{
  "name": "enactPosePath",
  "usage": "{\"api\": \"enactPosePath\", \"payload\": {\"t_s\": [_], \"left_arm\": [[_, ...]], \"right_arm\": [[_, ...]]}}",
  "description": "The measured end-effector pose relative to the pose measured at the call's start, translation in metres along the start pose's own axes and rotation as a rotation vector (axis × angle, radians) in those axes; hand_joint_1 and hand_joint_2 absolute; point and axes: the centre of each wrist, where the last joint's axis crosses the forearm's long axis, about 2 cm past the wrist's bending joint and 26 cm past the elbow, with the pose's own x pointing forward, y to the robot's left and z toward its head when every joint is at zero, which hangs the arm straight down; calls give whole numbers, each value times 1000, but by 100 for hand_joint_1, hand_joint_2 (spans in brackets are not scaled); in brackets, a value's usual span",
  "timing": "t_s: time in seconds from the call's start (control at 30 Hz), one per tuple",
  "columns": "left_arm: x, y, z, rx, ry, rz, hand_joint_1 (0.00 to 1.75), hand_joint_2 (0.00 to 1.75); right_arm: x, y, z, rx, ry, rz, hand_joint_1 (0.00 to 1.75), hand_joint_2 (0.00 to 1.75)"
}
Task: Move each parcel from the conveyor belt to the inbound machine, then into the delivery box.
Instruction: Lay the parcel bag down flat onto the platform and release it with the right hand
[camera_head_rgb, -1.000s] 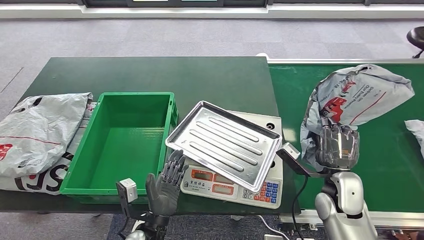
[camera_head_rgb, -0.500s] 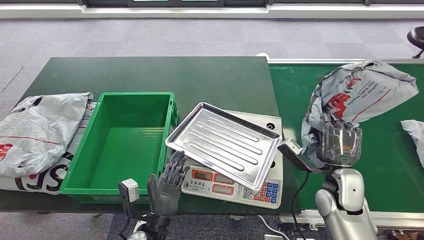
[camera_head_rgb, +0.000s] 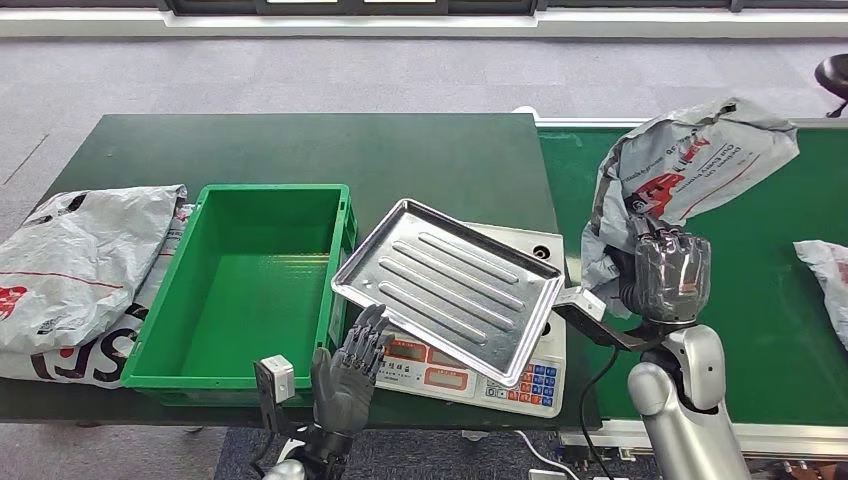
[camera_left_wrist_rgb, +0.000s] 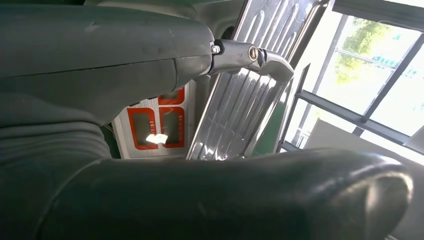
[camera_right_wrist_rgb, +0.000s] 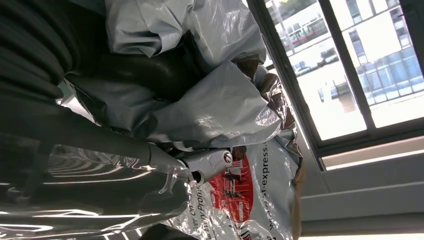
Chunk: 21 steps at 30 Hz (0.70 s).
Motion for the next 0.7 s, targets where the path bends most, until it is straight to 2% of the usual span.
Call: {"api": "enactPosePath", "payload": {"t_s": [0.2,0.57,0.7], "left_arm": [[-4,-2,-4,-23,16,9,0,0],[-9,-3,-7,-43,38,15,0,0],[-9,-1,-9,11,-10,-50,0,0]], "right_arm": [[13,14,-11,-5,40,-233,175,175],[28,29,-22,43,-7,-311,175,175],[31,37,-22,69,9,-398,175,175]]}}
